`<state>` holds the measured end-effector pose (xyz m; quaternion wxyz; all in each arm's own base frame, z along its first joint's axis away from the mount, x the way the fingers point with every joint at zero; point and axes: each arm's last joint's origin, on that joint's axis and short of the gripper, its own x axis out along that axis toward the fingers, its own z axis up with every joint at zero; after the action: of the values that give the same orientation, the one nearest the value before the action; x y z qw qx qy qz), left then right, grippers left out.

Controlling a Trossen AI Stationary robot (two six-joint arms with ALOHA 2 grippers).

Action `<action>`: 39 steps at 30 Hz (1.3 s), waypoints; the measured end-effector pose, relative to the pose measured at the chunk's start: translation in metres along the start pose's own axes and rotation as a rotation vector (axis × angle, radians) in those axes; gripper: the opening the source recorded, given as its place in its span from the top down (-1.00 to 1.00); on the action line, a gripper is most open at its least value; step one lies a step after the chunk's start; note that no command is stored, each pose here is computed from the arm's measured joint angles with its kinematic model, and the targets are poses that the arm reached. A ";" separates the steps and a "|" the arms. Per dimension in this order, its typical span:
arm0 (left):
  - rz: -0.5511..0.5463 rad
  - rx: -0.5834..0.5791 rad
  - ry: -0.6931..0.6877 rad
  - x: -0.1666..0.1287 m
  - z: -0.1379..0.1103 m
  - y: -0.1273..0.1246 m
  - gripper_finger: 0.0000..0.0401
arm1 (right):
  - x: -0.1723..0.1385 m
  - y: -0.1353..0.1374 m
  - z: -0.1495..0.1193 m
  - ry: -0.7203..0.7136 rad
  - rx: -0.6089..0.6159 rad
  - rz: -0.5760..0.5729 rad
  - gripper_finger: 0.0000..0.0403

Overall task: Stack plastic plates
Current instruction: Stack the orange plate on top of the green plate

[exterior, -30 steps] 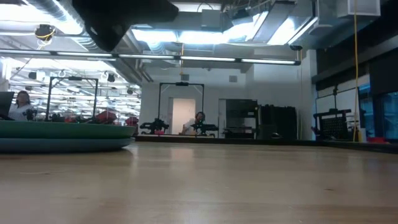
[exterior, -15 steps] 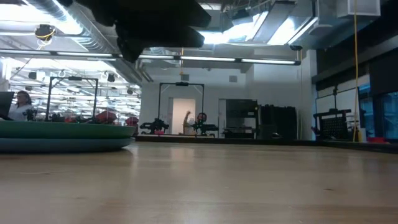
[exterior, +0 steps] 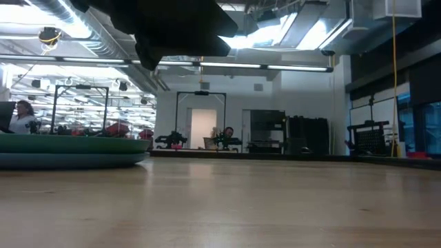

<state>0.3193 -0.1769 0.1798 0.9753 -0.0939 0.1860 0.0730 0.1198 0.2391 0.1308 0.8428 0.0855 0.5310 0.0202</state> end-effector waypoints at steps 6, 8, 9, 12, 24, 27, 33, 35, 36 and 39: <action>0.001 -0.003 -0.002 0.003 -0.002 0.001 0.36 | 0.003 -0.001 0.028 -0.070 -0.279 -0.024 0.93; -0.001 -0.005 0.005 0.007 -0.005 0.002 0.36 | 0.006 -0.004 0.040 -0.097 -0.347 -0.021 0.91; -0.006 -0.013 0.002 0.011 -0.007 0.002 0.36 | 0.008 -0.005 0.046 -0.111 -0.384 -0.022 0.93; -0.008 -0.064 -0.008 0.023 -0.016 0.004 0.36 | 0.014 -0.012 0.063 -0.150 -0.485 -0.038 0.99; 0.025 -0.056 -0.049 0.057 -0.023 -0.010 0.36 | 0.042 -0.052 0.109 -0.136 -0.397 -0.113 0.82; 0.034 -0.012 -0.030 0.059 -0.020 -0.011 0.36 | 0.043 -0.053 0.110 -0.141 -0.392 -0.113 0.60; -0.018 0.158 0.019 0.067 -0.017 -0.001 0.36 | 0.027 -0.039 0.114 -0.187 -0.424 -0.057 0.16; -0.053 0.226 0.034 0.070 -0.015 0.004 0.36 | 0.020 -0.031 0.113 -0.216 -0.416 -0.035 0.07; -0.068 0.270 0.042 0.072 -0.014 0.006 0.36 | 0.016 -0.027 0.113 -0.231 -0.407 -0.030 0.04; -0.120 0.360 0.063 0.077 -0.012 0.015 0.36 | 0.008 -0.016 0.110 -0.285 -0.360 -0.026 -0.01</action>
<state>0.3839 -0.1568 0.1376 0.9726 0.0689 0.2208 -0.0225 0.2215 0.2111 0.1671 0.9112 -0.0710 0.3954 0.0916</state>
